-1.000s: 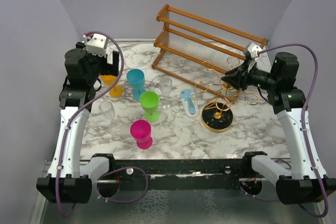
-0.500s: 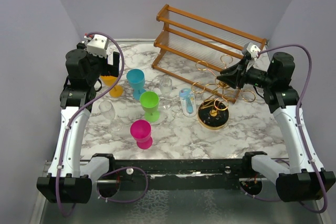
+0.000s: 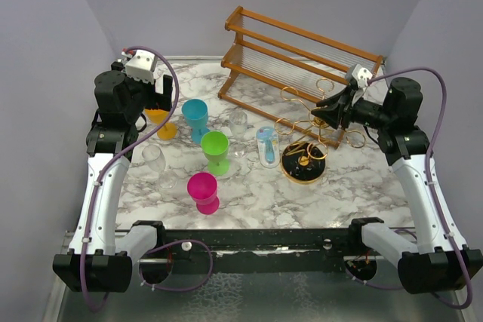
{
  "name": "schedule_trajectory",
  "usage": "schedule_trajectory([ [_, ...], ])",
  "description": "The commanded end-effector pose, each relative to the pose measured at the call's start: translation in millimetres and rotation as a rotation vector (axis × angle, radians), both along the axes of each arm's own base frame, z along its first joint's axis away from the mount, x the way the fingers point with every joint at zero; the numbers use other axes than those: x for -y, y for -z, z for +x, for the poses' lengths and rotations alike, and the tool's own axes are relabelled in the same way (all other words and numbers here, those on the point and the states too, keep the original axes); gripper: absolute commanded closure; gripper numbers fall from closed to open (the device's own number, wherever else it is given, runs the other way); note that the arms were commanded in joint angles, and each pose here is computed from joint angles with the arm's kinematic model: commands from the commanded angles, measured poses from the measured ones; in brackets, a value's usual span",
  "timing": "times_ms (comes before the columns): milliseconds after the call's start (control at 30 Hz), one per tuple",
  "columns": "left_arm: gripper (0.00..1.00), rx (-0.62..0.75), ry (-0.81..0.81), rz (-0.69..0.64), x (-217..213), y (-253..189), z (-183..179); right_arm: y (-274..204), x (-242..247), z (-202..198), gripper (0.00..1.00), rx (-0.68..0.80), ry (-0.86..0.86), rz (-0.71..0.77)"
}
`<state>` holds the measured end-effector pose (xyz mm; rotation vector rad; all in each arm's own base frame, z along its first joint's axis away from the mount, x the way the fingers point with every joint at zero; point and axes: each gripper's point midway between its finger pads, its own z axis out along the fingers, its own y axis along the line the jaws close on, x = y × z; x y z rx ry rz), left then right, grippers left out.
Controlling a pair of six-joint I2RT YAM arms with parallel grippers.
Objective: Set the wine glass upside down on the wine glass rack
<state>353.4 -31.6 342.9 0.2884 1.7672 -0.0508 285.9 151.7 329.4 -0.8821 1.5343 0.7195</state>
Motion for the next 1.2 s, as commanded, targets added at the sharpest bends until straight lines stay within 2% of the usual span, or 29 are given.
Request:
schedule_trajectory([
  [0, 0.01, 0.045, 0.024, 0.001, 2, -10, -2, -7, 20, 13, 0.67, 0.085, 0.140, -0.093],
  [200, 0.01, 0.038, 0.027, 0.001, 3, -7, -1, -4, 31, 13, 0.49, 0.092, 0.188, -0.156],
  [333, 0.01, 0.028, 0.027, 0.003, 3, -4, -1, -8, 36, 9, 0.32, 0.098, 0.205, -0.186],
  [500, 0.01, -0.003, 0.042, 0.004, 5, 6, -1, -26, 39, 2, 0.16, 0.119, 0.217, -0.197],
  [633, 0.01, -0.030, 0.051, 0.000, 7, 13, -1, -45, 39, -3, 0.10, 0.143, 0.211, -0.198],
  [900, 0.01, -0.085, 0.053, 0.008, 6, 20, 0, -87, 33, -1, 0.07, 0.199, 0.182, -0.171],
  [1167, 0.01, -0.144, 0.059, 0.042, 4, 19, 5, -107, 29, 31, 0.06, 0.206, 0.161, -0.181],
])
